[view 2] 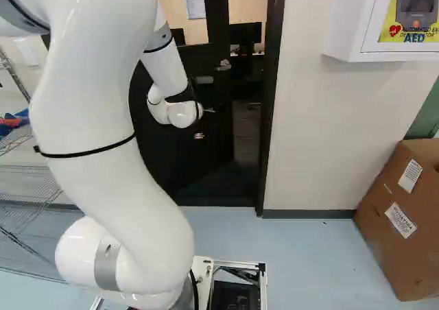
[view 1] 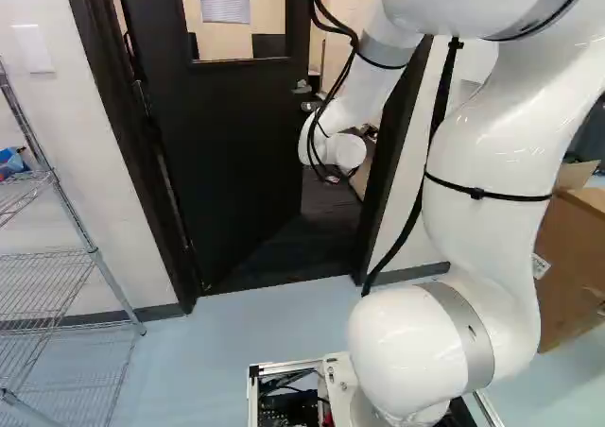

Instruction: Open the door and move inside

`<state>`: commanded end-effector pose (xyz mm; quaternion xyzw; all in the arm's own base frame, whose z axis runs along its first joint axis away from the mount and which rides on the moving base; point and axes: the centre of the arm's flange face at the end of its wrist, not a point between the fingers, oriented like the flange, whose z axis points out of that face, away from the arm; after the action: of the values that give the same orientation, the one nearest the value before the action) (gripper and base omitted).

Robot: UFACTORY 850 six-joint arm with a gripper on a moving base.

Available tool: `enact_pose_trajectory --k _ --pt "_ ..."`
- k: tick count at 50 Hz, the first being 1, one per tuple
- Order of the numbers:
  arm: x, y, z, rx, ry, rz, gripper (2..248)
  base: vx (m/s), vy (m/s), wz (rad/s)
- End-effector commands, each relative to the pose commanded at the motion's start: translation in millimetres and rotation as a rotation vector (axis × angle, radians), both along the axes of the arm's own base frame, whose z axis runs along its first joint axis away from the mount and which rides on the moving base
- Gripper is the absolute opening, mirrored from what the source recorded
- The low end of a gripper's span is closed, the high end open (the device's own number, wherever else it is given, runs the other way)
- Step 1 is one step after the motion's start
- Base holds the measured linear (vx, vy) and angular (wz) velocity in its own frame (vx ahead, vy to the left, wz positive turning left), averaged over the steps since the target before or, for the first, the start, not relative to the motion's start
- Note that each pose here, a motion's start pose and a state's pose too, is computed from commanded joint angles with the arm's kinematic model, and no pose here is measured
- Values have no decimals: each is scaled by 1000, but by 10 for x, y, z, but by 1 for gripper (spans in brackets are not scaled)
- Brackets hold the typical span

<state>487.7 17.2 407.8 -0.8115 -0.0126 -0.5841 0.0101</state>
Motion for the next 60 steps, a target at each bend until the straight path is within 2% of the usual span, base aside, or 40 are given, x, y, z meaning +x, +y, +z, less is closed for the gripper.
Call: enact_pose_trajectory --k 34,45,60 --pt "-670 -254 15 -7 13 -44 247 0 0 0" --pt "-899 -266 12 -24 14 -19 247 0 0 0" --pt "-1194 -233 -3 -65 13 53 247 0 0 0"
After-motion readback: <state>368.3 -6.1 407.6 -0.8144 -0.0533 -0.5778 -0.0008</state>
